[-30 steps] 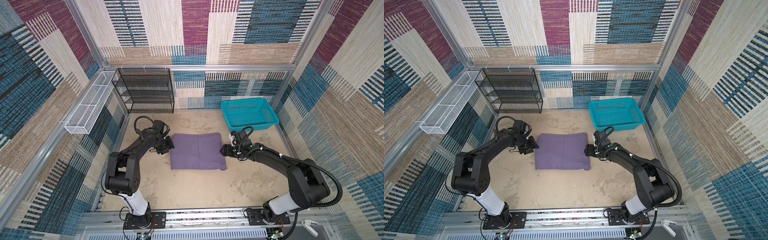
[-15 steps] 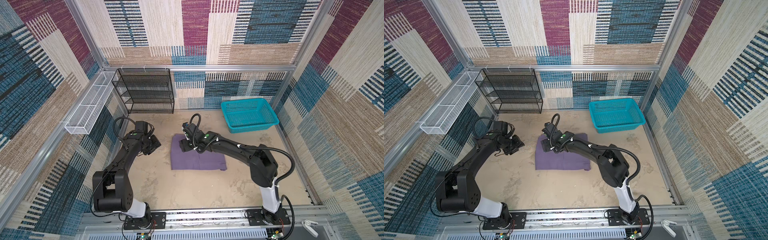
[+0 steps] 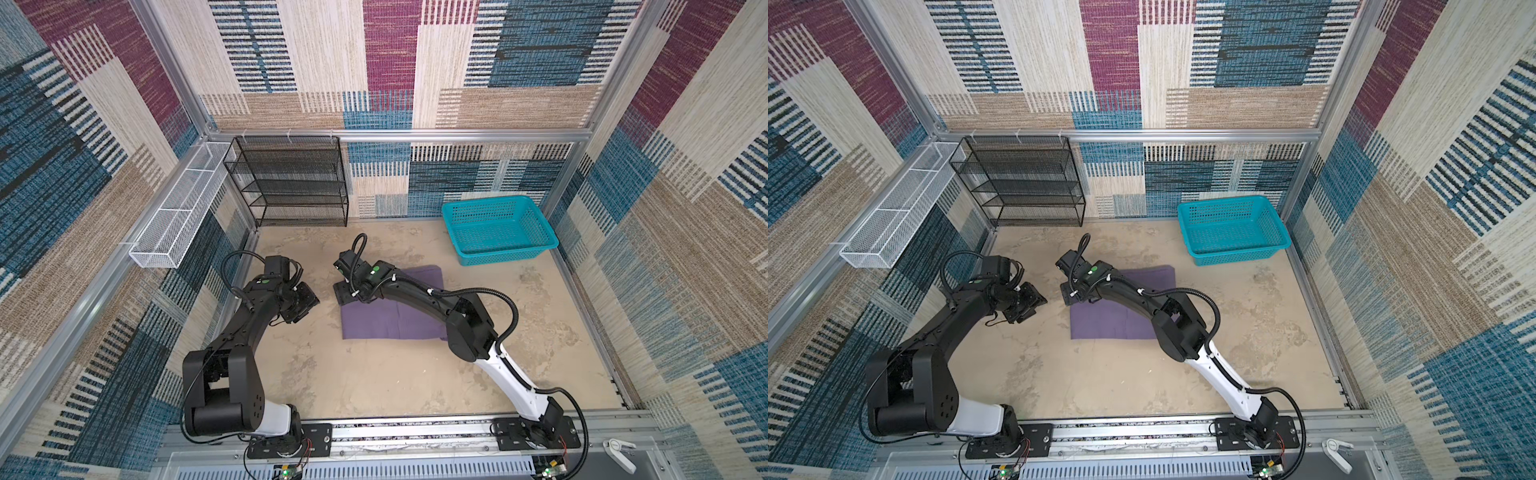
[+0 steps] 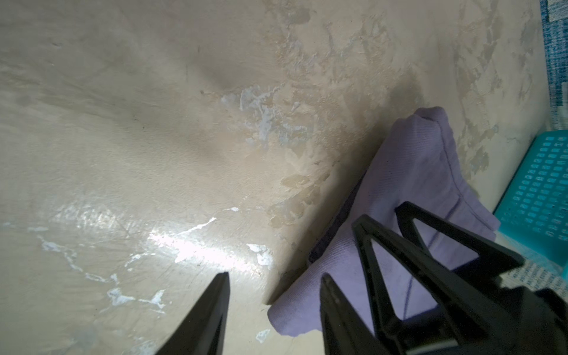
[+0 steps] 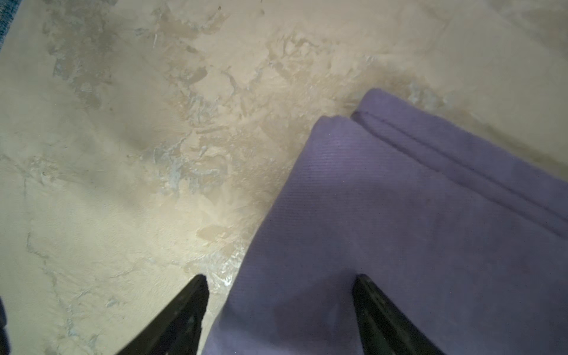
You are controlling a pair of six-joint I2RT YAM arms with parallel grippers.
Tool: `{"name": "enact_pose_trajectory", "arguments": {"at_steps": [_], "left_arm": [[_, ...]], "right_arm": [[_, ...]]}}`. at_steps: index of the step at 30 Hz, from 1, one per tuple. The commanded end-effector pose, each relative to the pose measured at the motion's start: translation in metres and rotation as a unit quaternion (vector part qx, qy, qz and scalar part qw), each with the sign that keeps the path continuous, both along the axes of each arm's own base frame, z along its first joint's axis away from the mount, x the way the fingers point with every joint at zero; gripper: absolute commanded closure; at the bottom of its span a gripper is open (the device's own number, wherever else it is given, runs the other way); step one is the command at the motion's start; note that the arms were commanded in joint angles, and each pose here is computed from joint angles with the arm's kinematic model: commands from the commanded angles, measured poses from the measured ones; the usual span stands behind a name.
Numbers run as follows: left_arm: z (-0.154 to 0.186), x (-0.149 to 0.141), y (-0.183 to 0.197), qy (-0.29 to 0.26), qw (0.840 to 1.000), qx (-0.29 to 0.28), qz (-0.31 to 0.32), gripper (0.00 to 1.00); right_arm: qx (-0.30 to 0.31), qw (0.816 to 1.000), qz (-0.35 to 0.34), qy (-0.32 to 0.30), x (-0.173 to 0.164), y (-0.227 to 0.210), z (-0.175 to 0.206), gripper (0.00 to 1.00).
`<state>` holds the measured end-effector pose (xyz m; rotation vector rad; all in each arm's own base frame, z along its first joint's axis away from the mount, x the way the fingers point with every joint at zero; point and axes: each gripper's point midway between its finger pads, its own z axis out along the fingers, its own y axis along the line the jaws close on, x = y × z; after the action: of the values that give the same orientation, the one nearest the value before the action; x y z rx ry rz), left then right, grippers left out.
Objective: Fold and stack the trousers
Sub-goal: Fold the trousers at the center of the table.
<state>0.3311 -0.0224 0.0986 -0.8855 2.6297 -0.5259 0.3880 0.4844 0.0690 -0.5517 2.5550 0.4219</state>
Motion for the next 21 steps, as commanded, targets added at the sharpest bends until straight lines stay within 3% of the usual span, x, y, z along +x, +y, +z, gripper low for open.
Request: {"name": "enact_pose_trajectory", "arguments": {"at_steps": [1,4,8,11,15,21], "left_arm": [[0.003,0.003,-0.003,-0.011,1.000,-0.012,0.001,0.49],[0.002,0.002,-0.004,-0.010,1.000,-0.015,0.000,0.49],[-0.001,0.000,-0.006,-0.009,1.000,-0.019,-0.001,0.49],[-0.004,-0.001,-0.007,-0.007,1.000,-0.023,-0.001,0.49],[-0.010,-0.002,-0.009,-0.007,1.000,-0.031,0.000,0.49],[-0.016,0.003,-0.018,-0.009,0.999,-0.047,-0.005,0.49]], "right_arm": [[0.008,1.000,-0.007,0.023,-0.005,0.003,-0.009,0.31],[0.013,0.999,-0.007,0.035,-0.005,0.003,-0.015,0.46],[0.024,0.998,-0.010,0.052,-0.004,0.000,-0.021,0.78],[0.041,0.998,-0.009,0.056,-0.003,-0.004,-0.018,0.92],[0.076,0.996,0.006,0.046,-0.005,-0.007,0.003,1.00],[0.145,0.988,0.050,0.019,-0.010,-0.008,0.057,1.00]]}}
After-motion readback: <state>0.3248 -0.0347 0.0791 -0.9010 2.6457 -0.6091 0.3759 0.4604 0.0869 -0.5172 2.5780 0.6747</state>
